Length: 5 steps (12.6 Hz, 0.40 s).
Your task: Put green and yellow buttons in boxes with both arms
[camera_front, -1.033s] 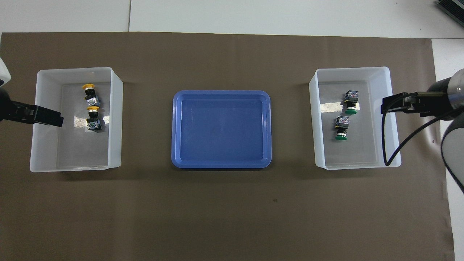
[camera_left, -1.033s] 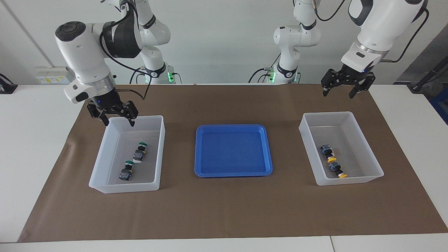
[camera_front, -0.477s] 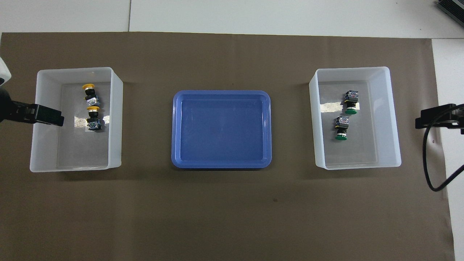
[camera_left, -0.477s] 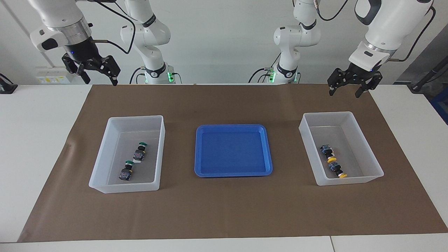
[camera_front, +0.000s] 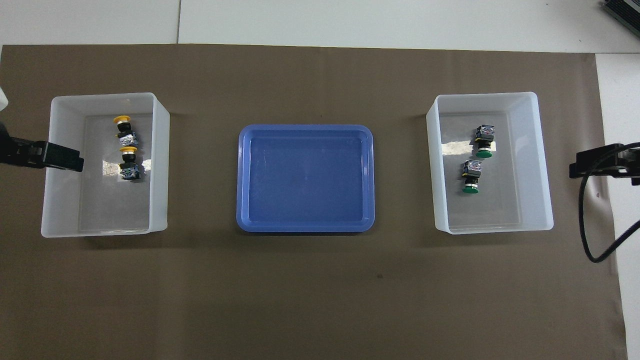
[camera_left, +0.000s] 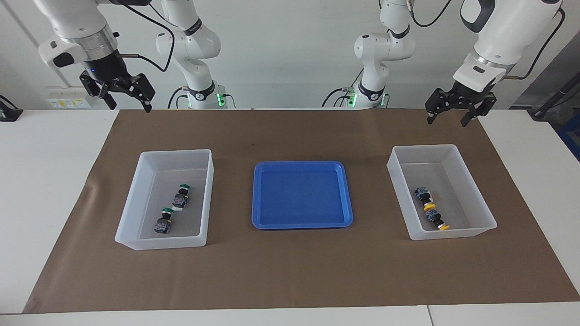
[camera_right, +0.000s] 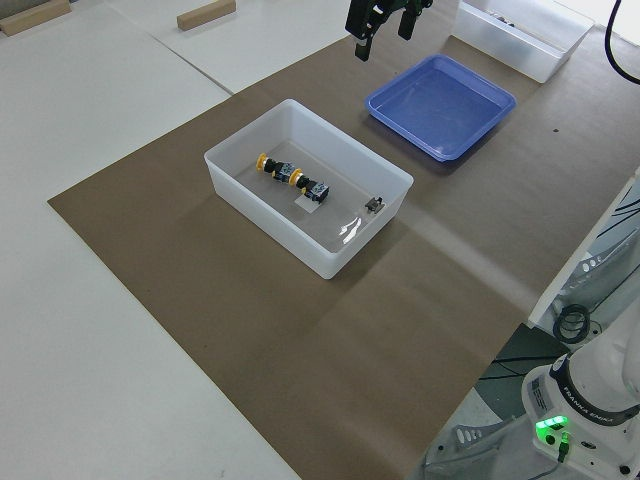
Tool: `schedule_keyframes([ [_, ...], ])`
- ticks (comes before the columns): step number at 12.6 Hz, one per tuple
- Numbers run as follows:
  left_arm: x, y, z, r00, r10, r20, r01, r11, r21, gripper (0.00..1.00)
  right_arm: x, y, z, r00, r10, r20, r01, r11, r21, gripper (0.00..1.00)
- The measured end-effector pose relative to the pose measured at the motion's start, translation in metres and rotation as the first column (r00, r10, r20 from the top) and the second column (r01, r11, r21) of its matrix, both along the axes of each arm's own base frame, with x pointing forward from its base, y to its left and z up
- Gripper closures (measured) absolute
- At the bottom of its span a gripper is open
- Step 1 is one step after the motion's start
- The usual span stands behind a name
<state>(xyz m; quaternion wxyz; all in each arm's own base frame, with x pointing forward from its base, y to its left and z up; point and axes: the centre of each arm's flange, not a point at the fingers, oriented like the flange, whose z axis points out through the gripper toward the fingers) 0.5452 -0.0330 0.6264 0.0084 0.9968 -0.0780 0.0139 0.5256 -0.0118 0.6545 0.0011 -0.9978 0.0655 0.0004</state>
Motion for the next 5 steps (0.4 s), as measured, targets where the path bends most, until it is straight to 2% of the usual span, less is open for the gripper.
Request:
schedule_keyframes([
  [5,0.0000,0.0002,0.0003,1.000,0.000,0.001,0.000,1.000,0.000,0.00,-0.0009,0.0024,-0.0017,1.000,0.019,-0.010,-0.019,1.000,0.000,0.00],
])
